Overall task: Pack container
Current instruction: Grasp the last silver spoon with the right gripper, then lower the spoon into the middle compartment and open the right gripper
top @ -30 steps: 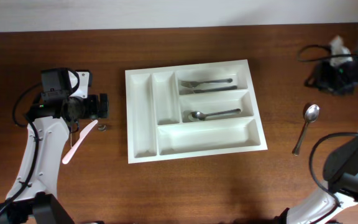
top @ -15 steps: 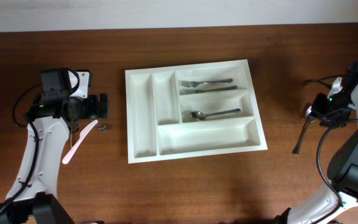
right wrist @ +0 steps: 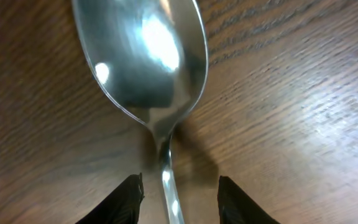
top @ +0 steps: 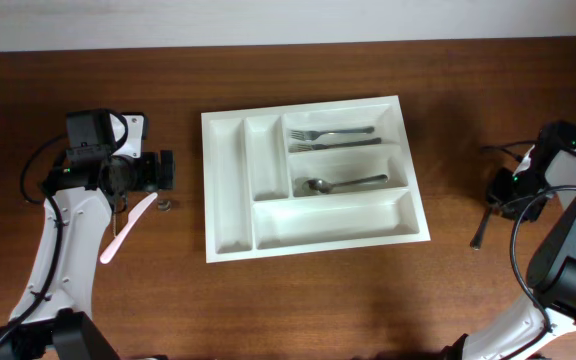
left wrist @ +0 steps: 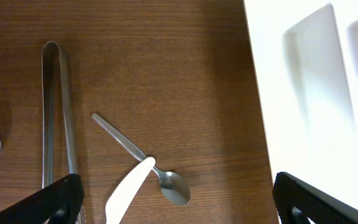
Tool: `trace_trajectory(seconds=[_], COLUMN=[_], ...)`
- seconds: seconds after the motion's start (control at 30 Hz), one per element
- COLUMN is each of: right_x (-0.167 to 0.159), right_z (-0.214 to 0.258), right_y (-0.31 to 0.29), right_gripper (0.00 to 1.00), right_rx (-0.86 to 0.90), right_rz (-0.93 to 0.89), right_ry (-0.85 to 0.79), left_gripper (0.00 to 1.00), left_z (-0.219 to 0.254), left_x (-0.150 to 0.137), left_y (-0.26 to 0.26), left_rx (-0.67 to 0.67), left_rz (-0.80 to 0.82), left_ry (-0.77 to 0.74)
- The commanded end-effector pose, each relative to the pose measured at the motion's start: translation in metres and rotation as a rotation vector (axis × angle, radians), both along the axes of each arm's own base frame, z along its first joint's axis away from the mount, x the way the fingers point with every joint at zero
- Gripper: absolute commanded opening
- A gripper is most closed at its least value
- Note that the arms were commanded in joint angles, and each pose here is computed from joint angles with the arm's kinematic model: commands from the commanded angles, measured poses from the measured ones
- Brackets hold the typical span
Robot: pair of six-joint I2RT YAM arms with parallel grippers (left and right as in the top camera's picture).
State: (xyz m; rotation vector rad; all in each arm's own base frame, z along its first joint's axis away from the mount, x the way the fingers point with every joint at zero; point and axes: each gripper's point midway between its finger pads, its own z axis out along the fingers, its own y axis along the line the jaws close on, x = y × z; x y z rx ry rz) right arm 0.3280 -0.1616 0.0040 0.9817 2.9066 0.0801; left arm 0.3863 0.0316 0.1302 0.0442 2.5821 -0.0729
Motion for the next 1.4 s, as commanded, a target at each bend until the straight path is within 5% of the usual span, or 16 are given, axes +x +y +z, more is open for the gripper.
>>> trace_trajectory(seconds=[0.0,0.3,0.53,0.77,0.9,1.03,1.37], right_x=[-0.006,-0.01,-0.008,0.033,0.065,0.086,0.064], right_z=[-0.01,-0.017,-0.011,0.097,0.189,0.254,0.197], right_y=[0.001,0.003,0.002,-0.002,0.035,0.122,0.305], right_gripper=[0.41,0.04,0.04,0.04,0.04,0.04,0.04], right_rx=[-0.009,-0.001,-0.007,-0.112,-0.186,-0.208,-0.148], right_rz=[-0.033,-0.033,-0.032,0.085,0.33,0.77,1.866], right_ry=[0.019,0.035,0.023,-0.18,-0.381,-0.566,-0.564], left_gripper=[0.99,0.99,0.99,0.99,0.99,0.99,0.99], left_z=[0.005,0.005,0.005,0.005,0.005,0.005,0.005], left_x=[0.005,0.005,0.005,0.005,0.005,0.005,0.005], left_y=[0.0,0.0,0.0,0.0,0.0,0.0,0.0], left_rx=[-0.001,-0.001,-0.001,-0.001,-0.001,-0.001,-0.001], left_rz=[-0.018,-0.018,-0.018,-0.018,-0.018,-0.018,-0.018], left_ry=[-0.016,-0.016,-0.016,-0.016,-0.016,-0.016,-0.016])
